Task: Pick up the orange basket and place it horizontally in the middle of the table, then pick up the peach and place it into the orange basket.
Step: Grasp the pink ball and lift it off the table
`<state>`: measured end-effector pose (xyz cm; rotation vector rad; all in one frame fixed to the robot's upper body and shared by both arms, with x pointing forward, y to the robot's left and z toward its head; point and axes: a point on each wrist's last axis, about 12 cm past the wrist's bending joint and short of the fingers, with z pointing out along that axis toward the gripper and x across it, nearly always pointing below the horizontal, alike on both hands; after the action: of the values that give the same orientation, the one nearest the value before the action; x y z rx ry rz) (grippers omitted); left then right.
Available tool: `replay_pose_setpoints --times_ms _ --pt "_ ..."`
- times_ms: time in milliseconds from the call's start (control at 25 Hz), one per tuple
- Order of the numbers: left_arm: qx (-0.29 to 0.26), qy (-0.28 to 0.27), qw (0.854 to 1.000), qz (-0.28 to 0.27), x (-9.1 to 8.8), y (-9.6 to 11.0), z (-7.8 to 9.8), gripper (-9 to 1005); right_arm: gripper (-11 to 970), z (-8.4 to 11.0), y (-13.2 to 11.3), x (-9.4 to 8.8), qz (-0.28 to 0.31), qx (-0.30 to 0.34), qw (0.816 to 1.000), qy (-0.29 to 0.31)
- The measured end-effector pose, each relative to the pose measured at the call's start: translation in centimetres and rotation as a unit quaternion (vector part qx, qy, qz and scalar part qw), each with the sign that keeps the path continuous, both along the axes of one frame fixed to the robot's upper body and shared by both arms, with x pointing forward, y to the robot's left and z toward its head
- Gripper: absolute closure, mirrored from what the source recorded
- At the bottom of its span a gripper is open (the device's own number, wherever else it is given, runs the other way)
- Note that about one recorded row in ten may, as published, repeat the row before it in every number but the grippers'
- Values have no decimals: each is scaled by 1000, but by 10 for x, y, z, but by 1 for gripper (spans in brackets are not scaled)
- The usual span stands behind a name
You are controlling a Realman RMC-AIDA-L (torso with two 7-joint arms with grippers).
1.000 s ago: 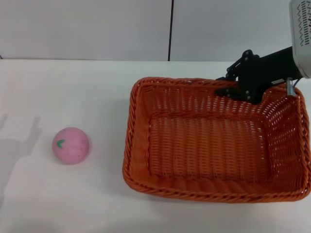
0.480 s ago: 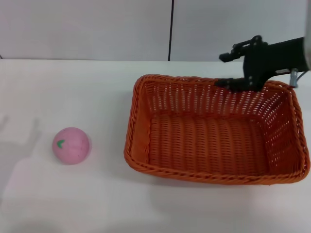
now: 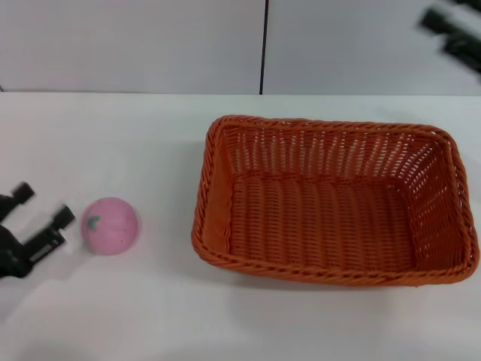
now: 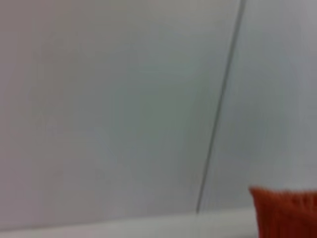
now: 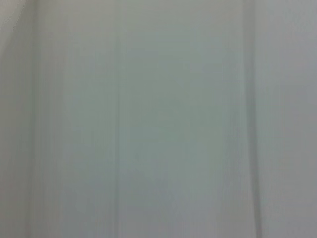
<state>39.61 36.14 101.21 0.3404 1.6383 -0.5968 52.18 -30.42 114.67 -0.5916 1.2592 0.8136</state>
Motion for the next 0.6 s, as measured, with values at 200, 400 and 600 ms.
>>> replay_pose_setpoints --times_ms 200,400,600 --pt "51 26 998 -41 9 -5 -4 157 377 -22 -18 -31 -19 101 995 6" --pt "89 56 990 -99 21 -21 -12 157 377 -42 -18 -47 -21 144 989 35" --pt "109 68 988 -88 30 -31 -23 156 377 -49 -18 -56 -22 165 985 44"
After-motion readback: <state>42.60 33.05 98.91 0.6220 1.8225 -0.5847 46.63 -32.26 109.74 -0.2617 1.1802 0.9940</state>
